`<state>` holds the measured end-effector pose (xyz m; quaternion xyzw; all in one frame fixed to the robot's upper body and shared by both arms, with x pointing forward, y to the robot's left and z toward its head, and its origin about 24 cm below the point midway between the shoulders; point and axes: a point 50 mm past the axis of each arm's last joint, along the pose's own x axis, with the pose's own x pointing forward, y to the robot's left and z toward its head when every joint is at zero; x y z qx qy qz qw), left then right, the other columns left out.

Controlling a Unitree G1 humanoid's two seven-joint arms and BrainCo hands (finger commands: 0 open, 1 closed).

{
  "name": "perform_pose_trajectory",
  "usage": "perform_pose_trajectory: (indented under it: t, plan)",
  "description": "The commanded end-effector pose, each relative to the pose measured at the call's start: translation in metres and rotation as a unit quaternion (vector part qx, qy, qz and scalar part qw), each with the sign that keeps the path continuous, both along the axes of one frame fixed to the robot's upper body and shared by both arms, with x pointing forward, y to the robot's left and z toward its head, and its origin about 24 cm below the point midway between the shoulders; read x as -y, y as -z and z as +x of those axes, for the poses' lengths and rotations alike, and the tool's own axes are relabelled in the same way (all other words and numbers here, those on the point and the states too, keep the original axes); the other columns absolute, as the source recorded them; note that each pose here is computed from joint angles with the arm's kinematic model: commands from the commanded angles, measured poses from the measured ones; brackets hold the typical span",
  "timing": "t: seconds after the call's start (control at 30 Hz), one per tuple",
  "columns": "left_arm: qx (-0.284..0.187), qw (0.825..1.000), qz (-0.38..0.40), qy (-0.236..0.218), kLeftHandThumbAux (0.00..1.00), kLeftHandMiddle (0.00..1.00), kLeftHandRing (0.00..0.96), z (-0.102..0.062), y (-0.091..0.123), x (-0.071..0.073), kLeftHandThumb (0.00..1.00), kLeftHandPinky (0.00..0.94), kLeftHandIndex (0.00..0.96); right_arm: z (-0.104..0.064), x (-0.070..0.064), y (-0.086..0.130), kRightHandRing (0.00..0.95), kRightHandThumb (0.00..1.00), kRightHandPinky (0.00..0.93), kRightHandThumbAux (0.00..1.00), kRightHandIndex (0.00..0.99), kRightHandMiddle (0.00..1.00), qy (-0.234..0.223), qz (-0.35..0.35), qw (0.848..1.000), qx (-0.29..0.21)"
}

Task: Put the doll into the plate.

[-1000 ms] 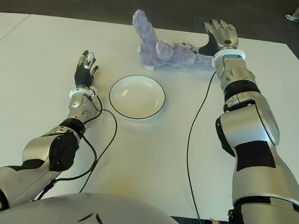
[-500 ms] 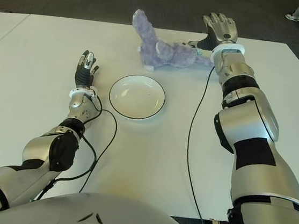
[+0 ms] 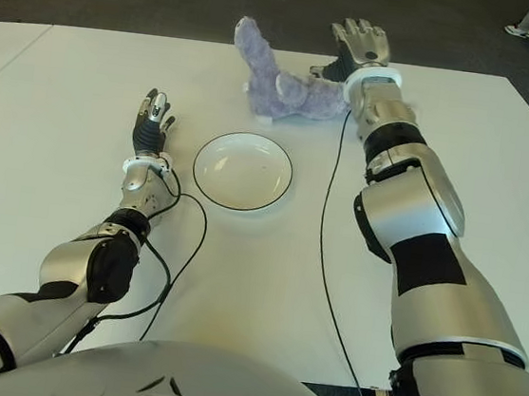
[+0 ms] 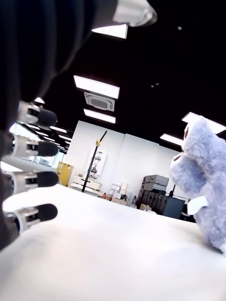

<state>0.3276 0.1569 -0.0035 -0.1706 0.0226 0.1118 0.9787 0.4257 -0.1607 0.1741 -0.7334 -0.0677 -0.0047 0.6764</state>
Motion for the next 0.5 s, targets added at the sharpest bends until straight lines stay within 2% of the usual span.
perform_pose_trajectory:
  t: [0.03, 0.1, 0.17, 0.5]
  plan:
    - [-0.24, 0.97, -0.045, -0.016, 0.445, 0.028, 0.018, -0.09, 0.098, 0.005, 0.0, 0.026, 0.007, -0.001, -0.023, 0.015, 0.0, 0.314, 0.0, 0.395, 0.0, 0.0, -0.008, 0.02, 0.999, -0.041]
    - [-0.241, 0.969, -0.048, -0.018, 0.441, 0.028, 0.017, -0.09, 0.099, 0.006, 0.0, 0.025, 0.007, -0.004, -0.033, 0.029, 0.0, 0.326, 0.0, 0.405, 0.0, 0.0, -0.014, 0.028, 0.998, -0.061]
    - [-0.24, 0.969, -0.05, -0.018, 0.439, 0.027, 0.016, -0.091, 0.099, 0.006, 0.0, 0.025, 0.008, -0.006, -0.038, 0.035, 0.0, 0.329, 0.0, 0.408, 0.0, 0.0, -0.017, 0.03, 0.997, -0.072]
    - [-0.226, 0.971, -0.074, -0.025, 0.457, 0.041, 0.031, -0.094, 0.099, 0.012, 0.0, 0.046, 0.011, -0.013, -0.047, 0.059, 0.0, 0.339, 0.0, 0.425, 0.0, 0.0, -0.027, 0.057, 0.992, -0.106]
